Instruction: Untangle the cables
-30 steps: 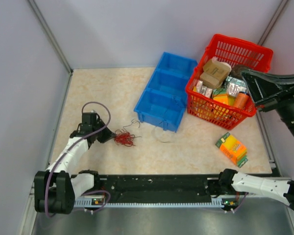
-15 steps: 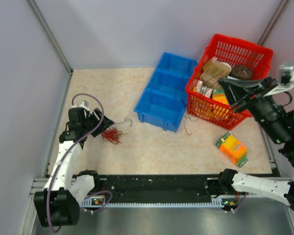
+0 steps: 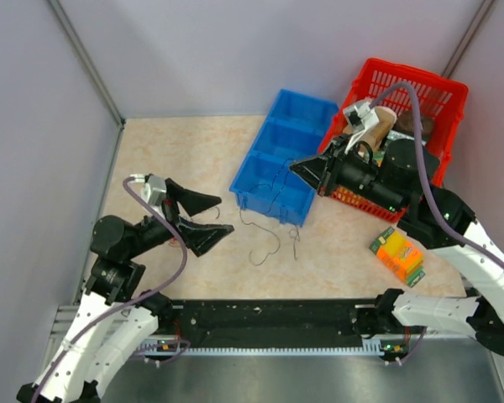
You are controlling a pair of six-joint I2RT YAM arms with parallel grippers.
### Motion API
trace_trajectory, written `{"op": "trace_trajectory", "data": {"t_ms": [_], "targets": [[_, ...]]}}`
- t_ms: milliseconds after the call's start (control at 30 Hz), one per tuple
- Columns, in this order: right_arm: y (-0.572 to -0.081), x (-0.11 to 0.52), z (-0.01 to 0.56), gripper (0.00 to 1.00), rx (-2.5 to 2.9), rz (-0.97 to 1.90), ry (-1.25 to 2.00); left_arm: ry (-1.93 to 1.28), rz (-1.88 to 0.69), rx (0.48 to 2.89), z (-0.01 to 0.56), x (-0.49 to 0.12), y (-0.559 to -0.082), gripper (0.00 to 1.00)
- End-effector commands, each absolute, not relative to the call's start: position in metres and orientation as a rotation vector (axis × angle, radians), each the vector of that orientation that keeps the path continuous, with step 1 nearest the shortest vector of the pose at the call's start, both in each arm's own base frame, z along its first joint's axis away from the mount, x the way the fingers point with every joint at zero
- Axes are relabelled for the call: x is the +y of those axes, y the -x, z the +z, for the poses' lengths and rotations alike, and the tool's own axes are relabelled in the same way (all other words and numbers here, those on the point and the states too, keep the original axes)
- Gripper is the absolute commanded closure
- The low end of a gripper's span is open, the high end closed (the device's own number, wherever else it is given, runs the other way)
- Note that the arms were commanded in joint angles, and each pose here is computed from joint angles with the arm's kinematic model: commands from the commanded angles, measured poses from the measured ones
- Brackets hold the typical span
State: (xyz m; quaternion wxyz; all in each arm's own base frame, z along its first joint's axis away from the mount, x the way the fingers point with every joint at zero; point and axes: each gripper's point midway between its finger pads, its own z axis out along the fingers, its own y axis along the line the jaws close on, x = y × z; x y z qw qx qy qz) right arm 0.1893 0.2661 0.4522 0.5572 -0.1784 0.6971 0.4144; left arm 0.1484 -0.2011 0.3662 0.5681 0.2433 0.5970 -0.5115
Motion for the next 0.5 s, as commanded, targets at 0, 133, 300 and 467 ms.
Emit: {"op": "trace_trajectory", "data": {"t_ms": [0,133,300,467], "targets": [[-0.16,0.266,0.504,1.0,1.559,1.249,0.429,-0.643,-1.151,1.256,0.375,-0.213,-0.155,0.01],[-0.155,0.278,0.503,1.0,1.586,1.317,0.459,-0.692,-1.105,1.205,0.391,-0.233,-0.157,0.01],[-0.156,0.284,0.502,1.0,1.601,1.342,0.465,-0.75,-0.899,1.183,0.401,-0.259,-0.17,0.01],[-0.158,0.289,0.5,1.0,1.609,1.343,0.478,-0.762,-0.741,1.148,0.408,-0.272,-0.18,0.01]]}}
